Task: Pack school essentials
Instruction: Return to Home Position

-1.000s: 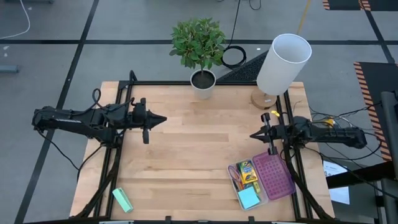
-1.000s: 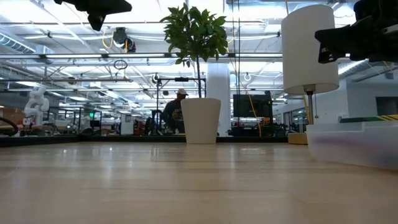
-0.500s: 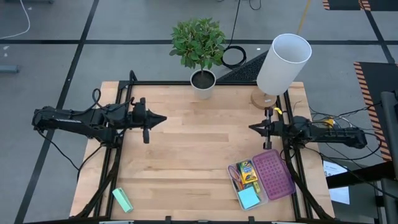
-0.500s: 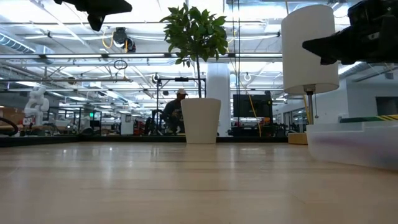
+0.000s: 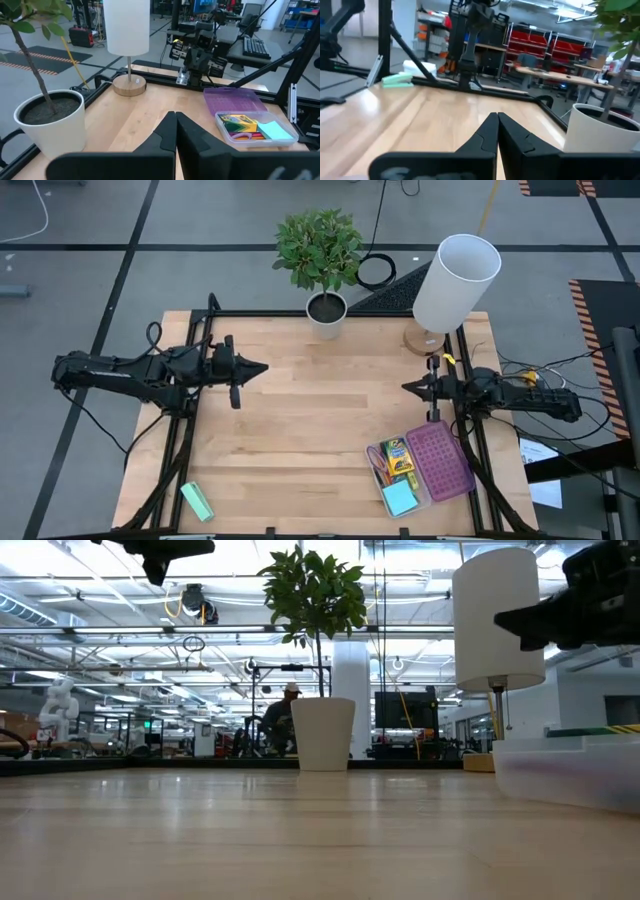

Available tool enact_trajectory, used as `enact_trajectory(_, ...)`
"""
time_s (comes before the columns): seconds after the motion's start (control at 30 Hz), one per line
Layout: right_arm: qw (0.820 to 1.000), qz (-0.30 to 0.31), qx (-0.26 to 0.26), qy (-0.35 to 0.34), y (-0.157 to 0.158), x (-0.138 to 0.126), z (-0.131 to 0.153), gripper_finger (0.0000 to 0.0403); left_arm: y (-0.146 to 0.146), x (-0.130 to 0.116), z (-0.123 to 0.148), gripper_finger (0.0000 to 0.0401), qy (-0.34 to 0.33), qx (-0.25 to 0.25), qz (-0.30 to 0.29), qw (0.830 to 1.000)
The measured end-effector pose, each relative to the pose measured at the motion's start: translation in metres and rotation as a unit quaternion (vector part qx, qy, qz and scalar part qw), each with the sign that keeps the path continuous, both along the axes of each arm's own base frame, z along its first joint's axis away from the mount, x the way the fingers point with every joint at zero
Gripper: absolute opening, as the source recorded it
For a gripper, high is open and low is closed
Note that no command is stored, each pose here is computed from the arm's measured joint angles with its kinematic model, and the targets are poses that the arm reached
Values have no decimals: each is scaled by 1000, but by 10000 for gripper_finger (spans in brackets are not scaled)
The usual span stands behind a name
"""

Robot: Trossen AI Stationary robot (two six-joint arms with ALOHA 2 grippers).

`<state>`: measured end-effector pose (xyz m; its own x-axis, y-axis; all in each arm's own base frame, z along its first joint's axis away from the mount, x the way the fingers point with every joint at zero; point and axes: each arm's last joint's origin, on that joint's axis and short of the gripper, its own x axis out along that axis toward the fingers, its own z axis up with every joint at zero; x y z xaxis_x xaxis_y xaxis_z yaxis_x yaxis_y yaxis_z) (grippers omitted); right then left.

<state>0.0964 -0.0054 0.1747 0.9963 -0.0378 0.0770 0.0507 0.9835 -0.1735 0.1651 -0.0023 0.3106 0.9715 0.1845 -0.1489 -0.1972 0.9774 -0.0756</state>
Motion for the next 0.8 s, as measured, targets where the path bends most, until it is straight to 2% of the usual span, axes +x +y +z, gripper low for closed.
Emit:
enact_trajectory(0.23, 1000, -2, 1, 28, 0, 0, -5, 0, 0, 0, 0, 2, 1, 4, 3, 1000)
enact_trajectory(0.43, 999, -24, -11, 42, -1, 2, -7, 0, 0, 0, -1, 1, 7, 27, -1, 1000)
enact_trajectory(0.6, 999, -26, -8, 37, -2, 2, -7, 0, 0, 0, -18, 1, 22, 26, -15, 999)
enact_trajectory(0.8, 999, -26, -8, 37, -2, 2, -7, 0, -3, 2, -32, 1, -4, 17, -45, 999)
